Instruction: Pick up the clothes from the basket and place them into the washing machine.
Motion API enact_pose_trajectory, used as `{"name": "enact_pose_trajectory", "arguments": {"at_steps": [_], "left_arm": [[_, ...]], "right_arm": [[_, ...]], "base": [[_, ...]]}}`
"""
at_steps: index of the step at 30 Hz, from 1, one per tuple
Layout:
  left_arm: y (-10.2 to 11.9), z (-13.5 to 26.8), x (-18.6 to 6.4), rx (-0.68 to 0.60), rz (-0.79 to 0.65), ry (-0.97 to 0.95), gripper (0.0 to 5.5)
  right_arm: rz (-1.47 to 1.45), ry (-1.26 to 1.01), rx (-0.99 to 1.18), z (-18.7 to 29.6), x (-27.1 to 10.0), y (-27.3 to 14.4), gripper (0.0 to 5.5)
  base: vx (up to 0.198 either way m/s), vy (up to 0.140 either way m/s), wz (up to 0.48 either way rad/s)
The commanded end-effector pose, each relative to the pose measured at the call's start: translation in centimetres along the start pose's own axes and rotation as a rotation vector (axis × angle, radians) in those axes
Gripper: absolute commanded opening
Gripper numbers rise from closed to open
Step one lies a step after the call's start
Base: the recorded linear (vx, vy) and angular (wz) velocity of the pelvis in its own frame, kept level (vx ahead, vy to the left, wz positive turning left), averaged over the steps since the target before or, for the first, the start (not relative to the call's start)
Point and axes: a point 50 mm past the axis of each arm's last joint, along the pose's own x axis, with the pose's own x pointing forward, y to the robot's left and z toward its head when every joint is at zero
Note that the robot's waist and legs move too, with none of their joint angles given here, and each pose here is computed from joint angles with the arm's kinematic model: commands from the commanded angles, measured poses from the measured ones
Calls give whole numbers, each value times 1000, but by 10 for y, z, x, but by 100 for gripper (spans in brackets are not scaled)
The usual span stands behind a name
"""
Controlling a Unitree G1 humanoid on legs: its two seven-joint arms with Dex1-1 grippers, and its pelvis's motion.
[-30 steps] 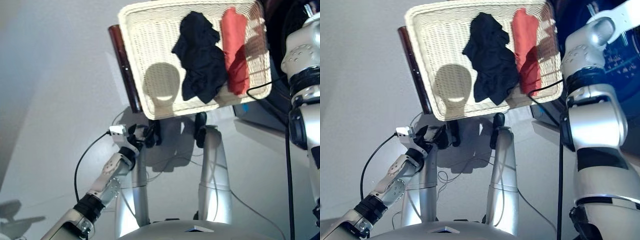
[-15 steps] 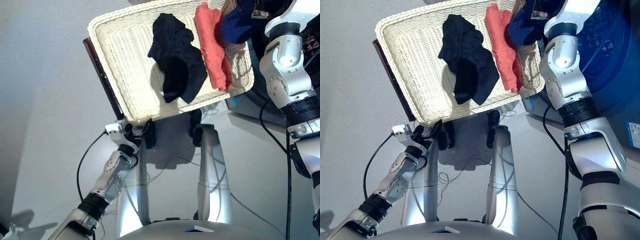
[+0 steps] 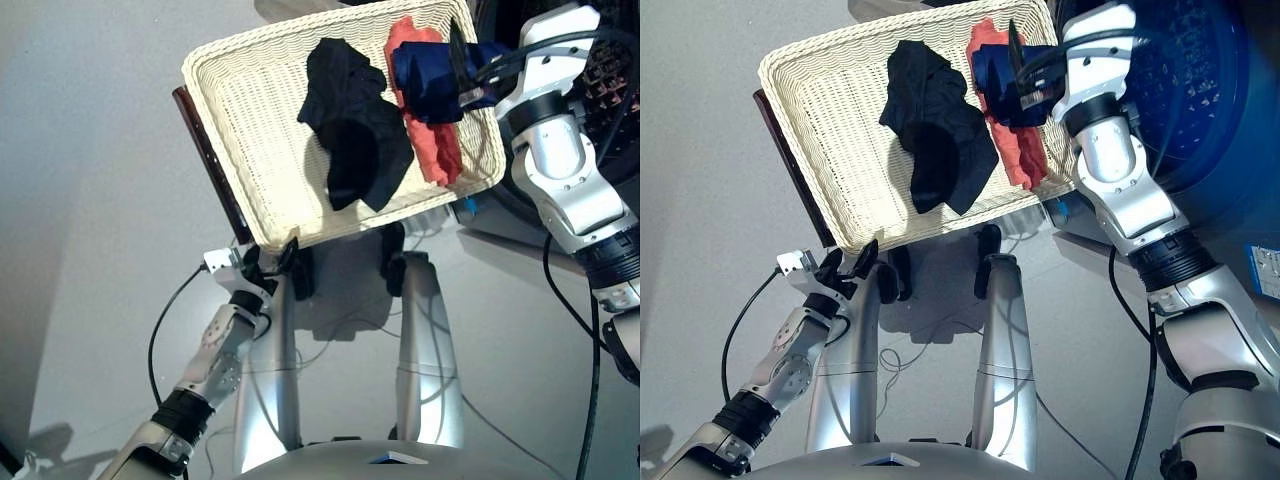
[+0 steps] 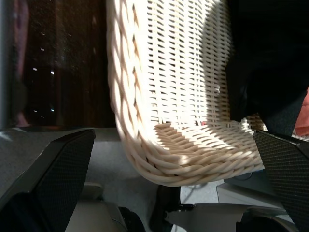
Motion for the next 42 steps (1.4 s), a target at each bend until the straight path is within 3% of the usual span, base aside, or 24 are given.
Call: {"name": "enact_pose_trajectory", "arguments": {"at_steps": [1, 8, 13, 19, 20, 26, 32, 42], "left_arm": [[-3, 6, -13, 10, -24, -73, 550], [2, 3, -15, 14, 10, -76, 550], [1, 1, -13, 16, 6, -78, 550], [-1, 1, -11, 13, -23, -88, 550], [0, 2, -11, 27, -25, -84, 550], [2, 4, -13, 45, -45, -79, 550], [6, -1, -21, 23, -54, -44, 550], [11, -5, -33, 31, -87, 0, 550]], "right_arm": [[2, -97, 4, 16, 0, 3, 550], [-91, -62, -334, 8, 2, -16, 550], [-186, 6, -922, 5, 22, -53, 550], [-277, 41, -1203, 12, 38, -82, 550], [-288, 64, -1329, 17, 40, -95, 550], [-192, 75, -1608, 31, 50, -111, 550], [71, 46, -1612, 41, 49, -100, 550], [402, 186, -1506, 20, 34, -94, 550]], "base": [[0, 0, 0], [0, 0, 0], [0, 0, 0], [0, 0, 0], [0, 0, 0], [0, 0, 0], [0, 0, 0], [0, 0, 0]]}}
